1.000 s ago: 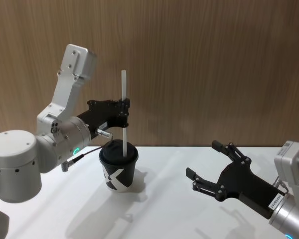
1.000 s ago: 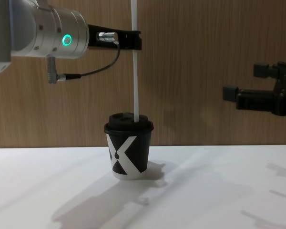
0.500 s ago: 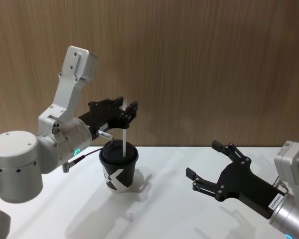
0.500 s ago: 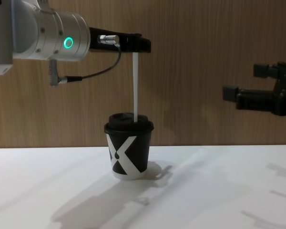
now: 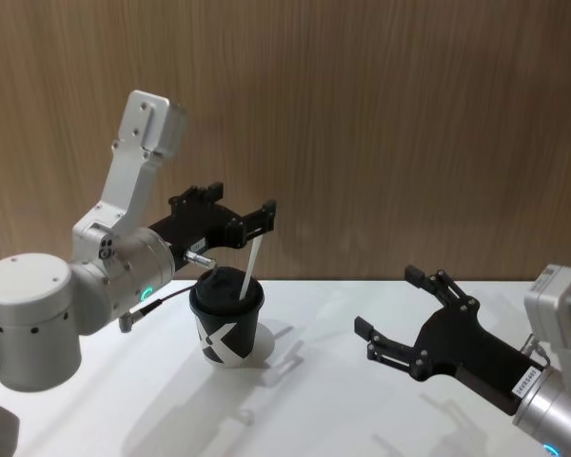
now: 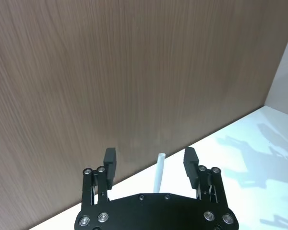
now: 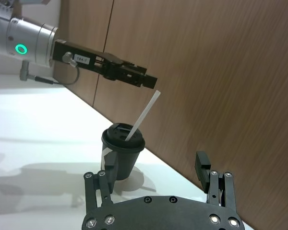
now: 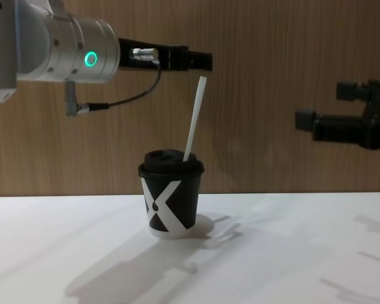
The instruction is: Pick up the straw with one hand, pass it to the other hand, and insert it into the cup.
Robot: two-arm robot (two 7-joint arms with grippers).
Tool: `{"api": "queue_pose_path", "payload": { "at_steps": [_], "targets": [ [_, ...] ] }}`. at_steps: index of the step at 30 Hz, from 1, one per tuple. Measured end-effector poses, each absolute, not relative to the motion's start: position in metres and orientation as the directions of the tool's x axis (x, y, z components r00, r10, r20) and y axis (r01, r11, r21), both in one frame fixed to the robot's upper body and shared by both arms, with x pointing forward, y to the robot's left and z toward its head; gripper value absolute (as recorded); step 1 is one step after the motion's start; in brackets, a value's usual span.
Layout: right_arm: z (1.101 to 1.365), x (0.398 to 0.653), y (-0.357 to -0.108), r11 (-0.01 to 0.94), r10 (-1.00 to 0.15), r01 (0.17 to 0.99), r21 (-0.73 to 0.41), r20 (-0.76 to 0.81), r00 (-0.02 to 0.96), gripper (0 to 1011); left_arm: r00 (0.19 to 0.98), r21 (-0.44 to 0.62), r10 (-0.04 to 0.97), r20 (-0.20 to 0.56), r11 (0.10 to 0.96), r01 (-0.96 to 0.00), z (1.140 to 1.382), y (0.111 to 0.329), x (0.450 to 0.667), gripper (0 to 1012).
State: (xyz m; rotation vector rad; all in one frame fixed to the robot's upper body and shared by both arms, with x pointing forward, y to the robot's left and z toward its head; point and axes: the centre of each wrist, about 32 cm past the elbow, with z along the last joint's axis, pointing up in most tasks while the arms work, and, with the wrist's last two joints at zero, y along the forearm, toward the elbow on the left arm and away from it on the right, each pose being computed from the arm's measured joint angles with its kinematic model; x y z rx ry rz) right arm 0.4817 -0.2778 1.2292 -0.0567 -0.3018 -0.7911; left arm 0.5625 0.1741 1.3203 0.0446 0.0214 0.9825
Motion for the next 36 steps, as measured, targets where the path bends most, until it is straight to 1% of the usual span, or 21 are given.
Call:
{"api": "queue_pose_path", "payload": {
  "at_steps": [1, 2, 6, 21, 28, 36],
  "targets": [
    [1.23, 0.482, -0.277, 0.702, -0.694, 0.709, 0.064, 0.284, 0.661, 1001, 0.555, 0.044, 0.832, 0.003, 0.554, -0.831, 1.32, 0.175, 0.562, 877],
    [1.231, 0.482, -0.277, 0.701, -0.696, 0.71, 0.066, 0.281, 0.661, 1001, 0.555, 0.04, 0.832, 0.005, 0.554, -0.831, 1.318, 0.176, 0.561, 921],
    [1.236, 0.483, -0.273, 0.685, -0.717, 0.725, 0.077, 0.247, 0.652, 1001, 0.555, 0.024, 0.832, 0.011, 0.554, -0.832, 1.314, 0.181, 0.556, 1003],
    [1.258, 0.49, -0.258, 0.607, -0.795, 0.786, 0.121, 0.082, 0.601, 1001, 0.576, -0.028, 0.816, 0.046, 0.577, -0.816, 1.299, 0.201, 0.542, 1003],
    [1.263, 0.492, -0.255, 0.573, -0.817, 0.81, 0.124, 0.008, 0.577, 1001, 0.599, -0.029, 0.798, 0.064, 0.601, -0.798, 1.296, 0.204, 0.541, 1003],
    [1.265, 0.494, -0.255, 0.558, -0.824, 0.821, 0.124, -0.038, 0.565, 1001, 0.631, -0.018, 0.772, 0.08, 0.634, -0.773, 1.294, 0.202, 0.541, 1003]
  ]
}}
